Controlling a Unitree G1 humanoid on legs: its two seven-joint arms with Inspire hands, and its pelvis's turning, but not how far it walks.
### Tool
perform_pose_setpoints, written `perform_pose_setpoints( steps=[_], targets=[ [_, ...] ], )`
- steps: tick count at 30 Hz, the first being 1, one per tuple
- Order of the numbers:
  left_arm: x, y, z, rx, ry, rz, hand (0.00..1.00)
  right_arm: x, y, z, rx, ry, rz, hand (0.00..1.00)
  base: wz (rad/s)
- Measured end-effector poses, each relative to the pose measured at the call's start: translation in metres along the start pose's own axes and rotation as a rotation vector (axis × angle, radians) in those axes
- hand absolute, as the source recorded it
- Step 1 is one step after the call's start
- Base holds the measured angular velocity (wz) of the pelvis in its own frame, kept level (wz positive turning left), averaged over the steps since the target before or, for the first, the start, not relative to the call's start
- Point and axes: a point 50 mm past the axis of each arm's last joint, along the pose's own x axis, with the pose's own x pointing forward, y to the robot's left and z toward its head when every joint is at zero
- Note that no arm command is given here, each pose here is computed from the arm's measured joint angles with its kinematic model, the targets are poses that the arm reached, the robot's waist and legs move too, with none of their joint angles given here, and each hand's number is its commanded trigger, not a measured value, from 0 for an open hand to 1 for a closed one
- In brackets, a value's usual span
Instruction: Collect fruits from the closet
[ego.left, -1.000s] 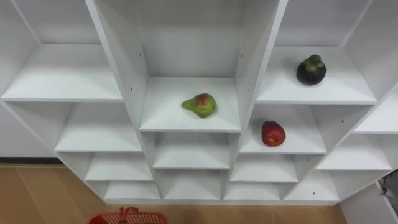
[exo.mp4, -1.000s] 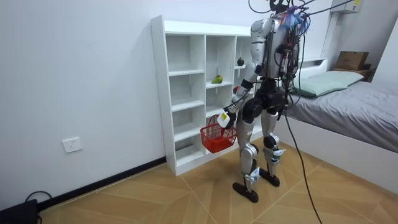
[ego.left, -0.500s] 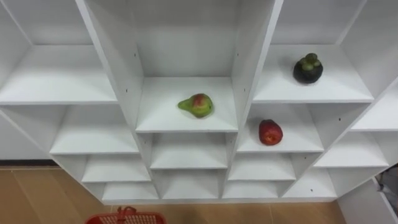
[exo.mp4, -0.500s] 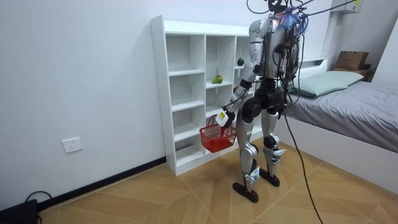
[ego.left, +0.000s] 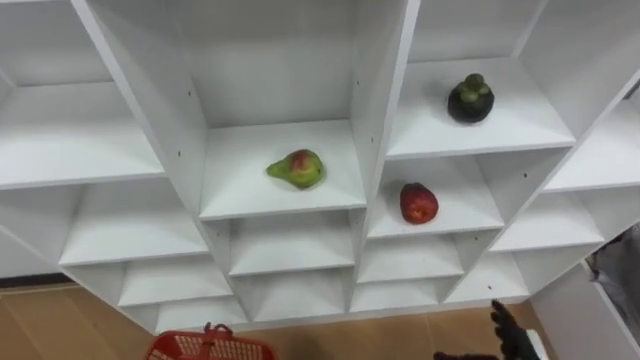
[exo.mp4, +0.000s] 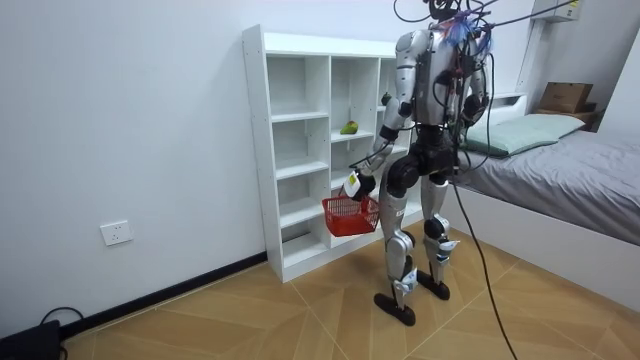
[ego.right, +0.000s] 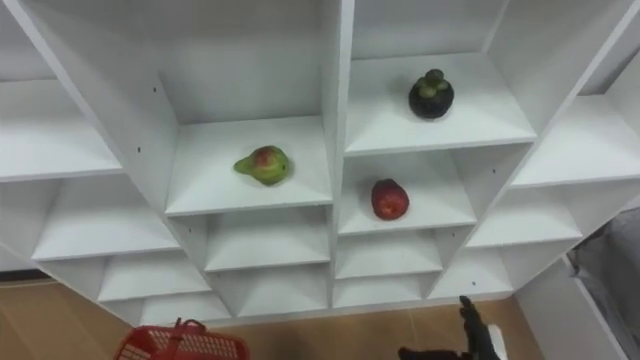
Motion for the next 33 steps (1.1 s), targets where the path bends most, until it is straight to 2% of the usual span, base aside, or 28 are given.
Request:
perform_pose_setpoints(
  steps=[5,9,20,33],
  targets=[
    [-0.001,0.0,0.002,-0.003,-0.023,0.013,1.0,-0.007,-0.001,0.031,0.031,-0.173,-0.067,0.0,-0.13],
    [-0.001,-0.001,0.006,0.001,-0.051,0.01,1.0,-0.01,-0.004,0.037,0.05,-0.218,-0.12,0.0,-0.04],
    [-0.003,-0.004,0.004,0.025,-0.066,-0.011,1.0,-0.022,-0.017,0.084,0.146,-0.462,-0.299,0.0,-0.02],
    [-0.003,-0.005,0.005,0.034,-0.073,-0.02,1.0,-0.034,-0.011,0.111,0.053,-0.649,-0.334,0.0,-0.01]
  ],
)
